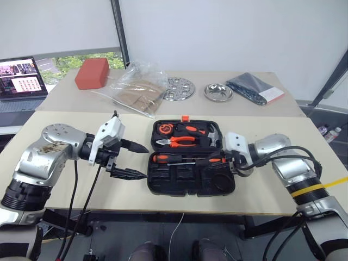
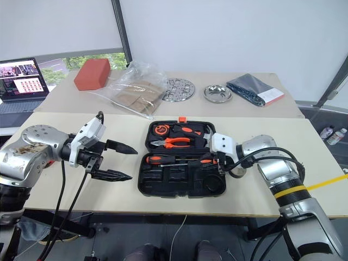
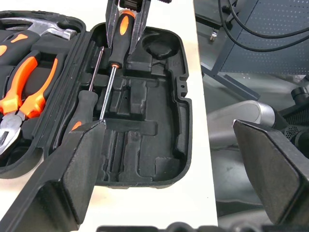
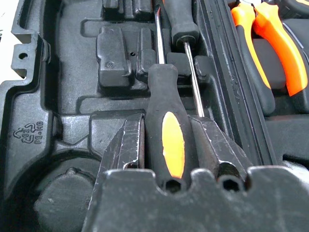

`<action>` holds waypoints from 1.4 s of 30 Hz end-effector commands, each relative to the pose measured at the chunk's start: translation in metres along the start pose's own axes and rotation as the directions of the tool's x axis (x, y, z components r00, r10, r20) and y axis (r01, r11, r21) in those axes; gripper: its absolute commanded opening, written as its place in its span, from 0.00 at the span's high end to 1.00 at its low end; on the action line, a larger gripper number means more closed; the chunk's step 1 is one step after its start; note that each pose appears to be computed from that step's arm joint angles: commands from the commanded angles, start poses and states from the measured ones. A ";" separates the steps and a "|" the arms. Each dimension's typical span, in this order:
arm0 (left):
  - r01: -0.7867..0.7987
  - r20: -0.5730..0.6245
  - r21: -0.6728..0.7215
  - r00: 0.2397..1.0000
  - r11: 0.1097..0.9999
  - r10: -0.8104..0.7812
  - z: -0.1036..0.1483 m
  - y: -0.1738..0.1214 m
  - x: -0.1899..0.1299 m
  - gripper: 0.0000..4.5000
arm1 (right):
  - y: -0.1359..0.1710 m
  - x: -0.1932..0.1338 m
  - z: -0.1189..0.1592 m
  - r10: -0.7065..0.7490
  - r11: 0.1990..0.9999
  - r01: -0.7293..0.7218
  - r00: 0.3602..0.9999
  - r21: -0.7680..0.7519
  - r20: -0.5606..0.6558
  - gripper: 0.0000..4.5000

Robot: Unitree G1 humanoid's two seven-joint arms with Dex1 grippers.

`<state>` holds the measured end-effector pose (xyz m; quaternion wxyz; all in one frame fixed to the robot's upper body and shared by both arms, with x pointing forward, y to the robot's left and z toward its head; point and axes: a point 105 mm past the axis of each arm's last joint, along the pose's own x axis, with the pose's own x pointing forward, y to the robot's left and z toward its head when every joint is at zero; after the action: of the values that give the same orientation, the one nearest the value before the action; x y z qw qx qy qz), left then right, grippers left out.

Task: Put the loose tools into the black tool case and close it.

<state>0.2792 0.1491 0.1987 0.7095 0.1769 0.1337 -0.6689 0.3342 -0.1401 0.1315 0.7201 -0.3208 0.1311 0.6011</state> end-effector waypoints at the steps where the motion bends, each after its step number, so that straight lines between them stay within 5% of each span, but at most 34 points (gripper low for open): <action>1: -0.015 0.018 0.067 1.000 0.998 0.014 0.014 0.003 -0.003 0.00 | -0.012 -0.008 0.017 -0.074 0.997 0.073 0.995 0.018 0.061 0.34; 5: -0.006 0.021 0.068 1.000 0.998 0.005 0.014 0.004 -0.002 0.00 | -0.017 -0.005 0.039 -0.104 0.994 0.096 0.983 0.059 0.150 0.05; 7: -0.005 0.021 0.069 1.000 0.998 0.003 0.014 0.005 -0.001 0.00 | -0.016 -0.002 0.043 -0.108 0.993 0.098 0.982 0.069 0.158 0.05; 11: -0.004 0.023 0.072 1.000 0.997 0.002 0.014 0.007 0.000 0.00 | -0.017 0.005 0.040 -0.122 0.990 0.110 0.981 0.086 0.149 0.29; 16: -0.004 0.024 0.073 1.000 0.997 0.002 0.015 0.007 0.001 0.00 | -0.011 0.021 0.029 -0.104 0.993 0.099 0.991 0.057 0.082 0.70; 21: -0.009 0.028 0.070 1.000 0.998 0.007 0.014 0.008 0.001 0.00 | -0.002 0.035 0.008 -0.067 0.998 0.068 0.997 0.007 -0.043 0.99; 26: -0.040 0.023 0.055 0.999 0.998 0.039 0.009 0.010 0.001 0.00 | -0.001 0.044 -0.014 -0.086 0.996 0.082 0.987 -0.032 -0.139 0.99; 29: -0.093 0.022 0.036 0.996 0.995 0.092 0.004 0.012 -0.002 0.00 | -0.004 0.040 0.005 -0.102 0.995 0.101 0.994 -0.026 -0.038 0.99; 34: -0.359 0.039 -0.137 0.929 0.923 0.367 -0.018 0.017 -0.028 0.00 | -0.013 0.009 0.074 -0.176 0.984 0.158 0.941 0.085 0.288 0.99; 38: -0.616 -0.043 -0.278 0.774 0.737 0.631 -0.053 0.009 -0.062 0.00 | -0.001 -0.015 0.102 -0.154 0.985 0.111 0.909 0.131 0.387 0.84; 42: -0.820 -0.216 -0.419 0.507 0.390 0.834 -0.103 -0.014 -0.111 0.00 | 0.015 -0.030 0.115 -0.122 0.986 0.061 0.897 0.153 0.425 0.51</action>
<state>0.2678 0.2694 0.1380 0.9474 0.0290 0.1950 -0.2521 0.3021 -0.0915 0.2193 0.7850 -0.1454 0.0071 0.6022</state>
